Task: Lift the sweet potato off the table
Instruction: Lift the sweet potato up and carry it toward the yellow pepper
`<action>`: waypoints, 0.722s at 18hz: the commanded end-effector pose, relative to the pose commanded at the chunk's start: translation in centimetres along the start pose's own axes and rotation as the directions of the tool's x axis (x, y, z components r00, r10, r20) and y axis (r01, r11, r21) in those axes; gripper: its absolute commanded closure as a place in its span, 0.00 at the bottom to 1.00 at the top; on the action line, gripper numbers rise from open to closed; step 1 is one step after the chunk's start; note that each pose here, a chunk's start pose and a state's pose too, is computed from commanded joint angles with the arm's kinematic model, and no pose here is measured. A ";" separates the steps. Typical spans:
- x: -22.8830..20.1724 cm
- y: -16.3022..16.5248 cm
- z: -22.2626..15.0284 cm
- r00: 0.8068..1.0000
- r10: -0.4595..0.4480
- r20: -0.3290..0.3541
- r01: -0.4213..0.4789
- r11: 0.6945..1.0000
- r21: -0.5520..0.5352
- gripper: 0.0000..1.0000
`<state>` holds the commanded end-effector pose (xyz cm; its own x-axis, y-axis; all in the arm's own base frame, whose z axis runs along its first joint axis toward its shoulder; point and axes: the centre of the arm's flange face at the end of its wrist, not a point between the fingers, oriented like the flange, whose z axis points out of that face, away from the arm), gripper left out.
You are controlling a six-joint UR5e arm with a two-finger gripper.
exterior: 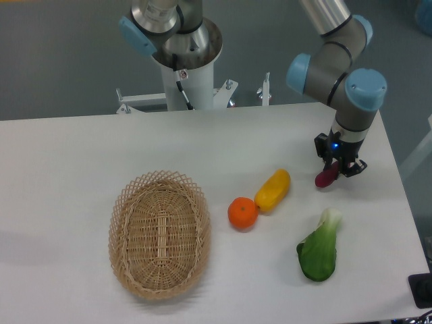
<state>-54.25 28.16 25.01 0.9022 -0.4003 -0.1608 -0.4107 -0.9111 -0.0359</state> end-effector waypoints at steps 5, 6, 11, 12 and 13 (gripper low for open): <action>-0.4 -3.5 -5.8 1.000 -0.005 0.026 0.004 0.999 0.046 0.67; -0.7 -4.1 -6.9 0.999 -0.036 0.028 0.034 0.997 0.063 0.67; -2.2 -9.8 -11.3 0.986 -0.148 0.072 0.136 0.980 0.144 0.67; -2.3 -11.2 -11.9 0.983 -0.169 0.077 0.156 0.976 0.152 0.67; -2.4 -12.5 -12.3 0.980 -0.184 0.081 0.169 0.973 0.158 0.67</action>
<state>-49.67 39.31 38.01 0.9486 -0.2168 -0.2304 -0.2676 -0.9385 -0.2183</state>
